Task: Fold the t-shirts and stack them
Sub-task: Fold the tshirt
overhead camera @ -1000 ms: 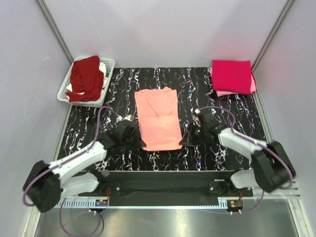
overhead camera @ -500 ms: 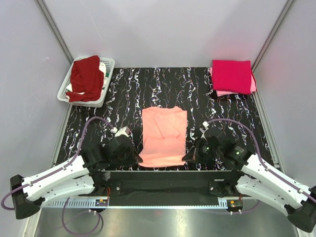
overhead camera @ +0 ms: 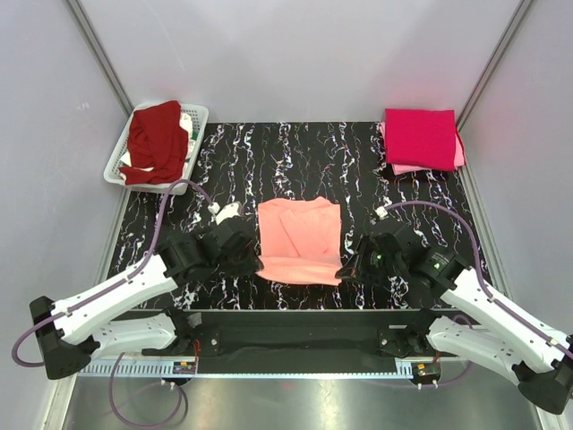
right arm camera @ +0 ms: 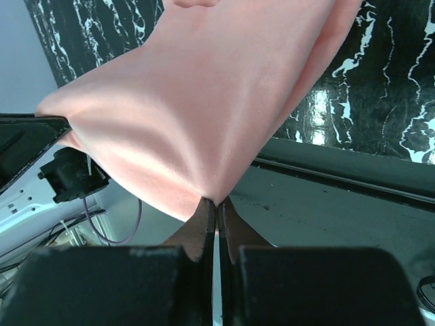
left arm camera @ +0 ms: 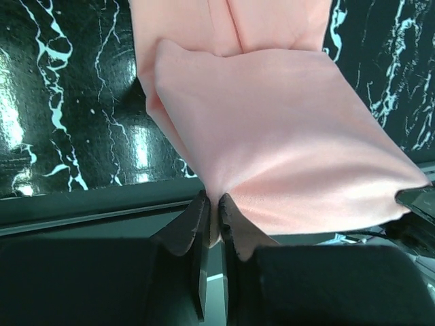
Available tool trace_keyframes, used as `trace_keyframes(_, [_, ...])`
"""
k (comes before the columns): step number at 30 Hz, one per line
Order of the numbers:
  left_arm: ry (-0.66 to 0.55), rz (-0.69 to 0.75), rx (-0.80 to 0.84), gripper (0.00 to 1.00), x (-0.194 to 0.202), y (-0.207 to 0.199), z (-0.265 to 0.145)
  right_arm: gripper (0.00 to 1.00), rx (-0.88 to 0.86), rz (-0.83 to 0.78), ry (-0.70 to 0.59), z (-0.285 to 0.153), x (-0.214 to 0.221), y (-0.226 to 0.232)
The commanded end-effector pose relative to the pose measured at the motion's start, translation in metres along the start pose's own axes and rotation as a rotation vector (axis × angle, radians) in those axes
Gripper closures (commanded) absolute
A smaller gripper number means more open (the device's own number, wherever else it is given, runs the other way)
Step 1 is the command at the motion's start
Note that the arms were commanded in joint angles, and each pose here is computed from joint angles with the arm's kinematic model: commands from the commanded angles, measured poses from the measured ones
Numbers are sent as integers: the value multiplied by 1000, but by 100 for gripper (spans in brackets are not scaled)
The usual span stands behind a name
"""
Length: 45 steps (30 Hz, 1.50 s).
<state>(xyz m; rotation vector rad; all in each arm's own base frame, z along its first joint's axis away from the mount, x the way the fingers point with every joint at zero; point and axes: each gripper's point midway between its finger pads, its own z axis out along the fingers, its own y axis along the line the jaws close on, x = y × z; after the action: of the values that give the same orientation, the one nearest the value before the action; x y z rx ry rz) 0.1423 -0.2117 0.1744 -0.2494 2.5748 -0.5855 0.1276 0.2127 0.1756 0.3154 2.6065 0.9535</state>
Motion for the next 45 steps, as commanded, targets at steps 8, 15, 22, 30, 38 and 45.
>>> trace_keyframes(8, [72,-5,89,87,13,-5,-3,100,9,75,37,-7,17,-15])
trace_keyframes(15, [173,-53,91,88,52,20,13,100,14,109,94,-9,37,-35])
trace_keyframes(22, [111,13,61,89,25,6,9,100,66,41,12,-6,10,-23])
trace_keyframes(30, [111,30,51,89,-20,-11,27,100,116,-42,-64,3,-43,1])
trace_keyframes(38, [125,44,36,89,-67,-4,42,100,92,-49,-47,24,-94,7])
trace_keyframes(45, [160,28,7,88,-103,6,66,100,117,-60,-14,59,-130,11])
